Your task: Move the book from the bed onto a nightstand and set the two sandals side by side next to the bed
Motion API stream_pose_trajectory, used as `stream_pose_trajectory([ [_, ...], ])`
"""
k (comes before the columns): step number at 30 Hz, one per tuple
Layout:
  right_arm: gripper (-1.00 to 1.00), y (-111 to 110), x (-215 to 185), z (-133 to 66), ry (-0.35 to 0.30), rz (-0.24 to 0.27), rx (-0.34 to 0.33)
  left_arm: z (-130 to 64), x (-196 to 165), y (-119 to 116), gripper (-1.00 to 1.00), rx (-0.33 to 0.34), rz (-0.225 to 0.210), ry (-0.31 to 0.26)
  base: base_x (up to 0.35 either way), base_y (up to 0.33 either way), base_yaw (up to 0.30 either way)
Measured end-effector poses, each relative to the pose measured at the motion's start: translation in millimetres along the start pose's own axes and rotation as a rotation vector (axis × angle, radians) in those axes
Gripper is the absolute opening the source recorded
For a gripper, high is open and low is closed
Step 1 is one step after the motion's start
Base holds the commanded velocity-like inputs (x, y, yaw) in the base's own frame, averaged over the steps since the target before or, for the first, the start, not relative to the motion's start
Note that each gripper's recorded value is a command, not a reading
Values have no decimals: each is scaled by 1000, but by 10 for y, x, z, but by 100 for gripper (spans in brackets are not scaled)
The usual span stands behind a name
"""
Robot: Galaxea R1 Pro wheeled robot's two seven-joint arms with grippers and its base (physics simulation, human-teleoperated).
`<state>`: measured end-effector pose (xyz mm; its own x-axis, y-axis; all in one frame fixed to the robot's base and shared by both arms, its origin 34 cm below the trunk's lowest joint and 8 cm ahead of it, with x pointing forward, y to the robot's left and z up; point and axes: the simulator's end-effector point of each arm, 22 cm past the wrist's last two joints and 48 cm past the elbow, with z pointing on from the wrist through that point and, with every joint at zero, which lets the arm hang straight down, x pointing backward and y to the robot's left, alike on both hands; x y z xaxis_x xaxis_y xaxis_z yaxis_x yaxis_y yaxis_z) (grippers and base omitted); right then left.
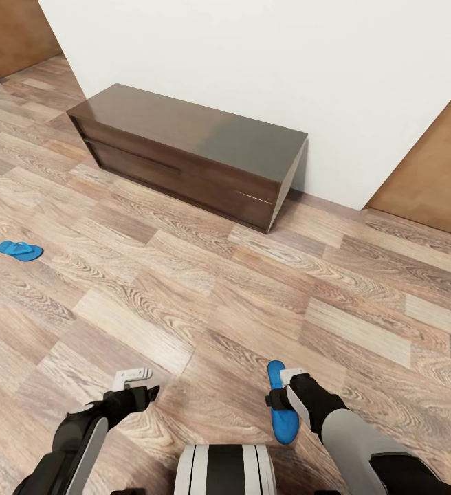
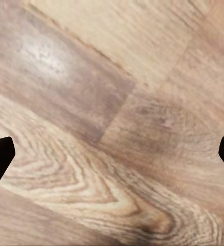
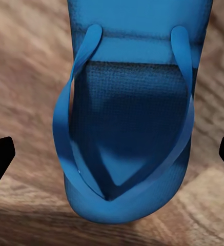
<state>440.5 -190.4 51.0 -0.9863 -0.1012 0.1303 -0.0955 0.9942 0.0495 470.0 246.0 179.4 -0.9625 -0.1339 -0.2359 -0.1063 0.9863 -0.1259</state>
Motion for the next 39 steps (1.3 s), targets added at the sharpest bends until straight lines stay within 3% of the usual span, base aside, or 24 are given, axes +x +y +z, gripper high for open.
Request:
stream_pose_trajectory([
  [18,100,-13,-11,-3,-1,0,2,-266,127,-12,100,5,7,-21,0,0,0],
  [39,100,-18,-52,-14,-6,0,2,-358,396,25,100,0,1,14,0,0,0],
])
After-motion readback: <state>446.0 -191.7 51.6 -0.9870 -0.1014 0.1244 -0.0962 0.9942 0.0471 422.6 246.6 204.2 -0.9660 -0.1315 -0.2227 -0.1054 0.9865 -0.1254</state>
